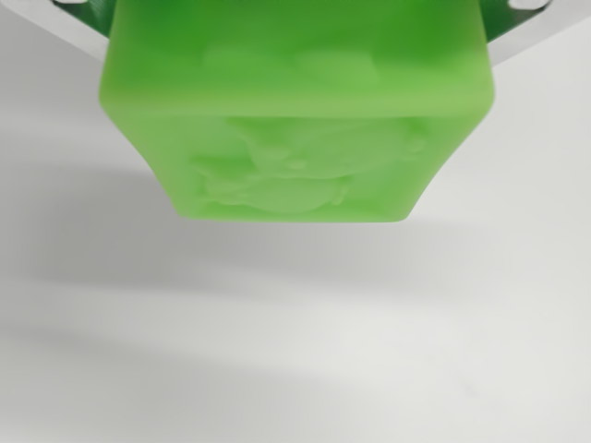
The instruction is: Stack cube
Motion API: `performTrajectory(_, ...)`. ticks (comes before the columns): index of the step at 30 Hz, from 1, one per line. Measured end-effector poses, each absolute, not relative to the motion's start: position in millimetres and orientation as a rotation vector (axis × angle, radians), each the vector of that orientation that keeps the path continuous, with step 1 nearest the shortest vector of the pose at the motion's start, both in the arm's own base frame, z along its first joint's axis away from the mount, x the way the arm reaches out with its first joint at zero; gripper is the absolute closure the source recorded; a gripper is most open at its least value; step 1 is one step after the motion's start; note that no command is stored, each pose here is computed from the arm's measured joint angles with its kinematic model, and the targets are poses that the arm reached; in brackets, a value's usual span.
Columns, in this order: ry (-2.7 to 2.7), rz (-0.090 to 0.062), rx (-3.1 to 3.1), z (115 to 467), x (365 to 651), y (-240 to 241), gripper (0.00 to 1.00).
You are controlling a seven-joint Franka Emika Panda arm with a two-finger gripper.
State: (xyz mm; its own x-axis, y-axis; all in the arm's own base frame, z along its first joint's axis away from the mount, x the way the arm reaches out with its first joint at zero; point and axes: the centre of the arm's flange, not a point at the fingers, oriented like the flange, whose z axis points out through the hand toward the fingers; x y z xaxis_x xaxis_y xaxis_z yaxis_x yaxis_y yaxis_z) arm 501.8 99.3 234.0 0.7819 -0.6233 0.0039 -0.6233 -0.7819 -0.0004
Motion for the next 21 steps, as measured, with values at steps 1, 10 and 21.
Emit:
performTrajectory(1, -1.034, 0.006, 2.966, 234, 502, 98, 1.0)
performTrajectory(10, -0.98, 0.005, 2.983, 237, 506, 81, 1.0)
performTrajectory(21, -0.911, 0.004, 3.005, 241, 511, 59, 1.0)
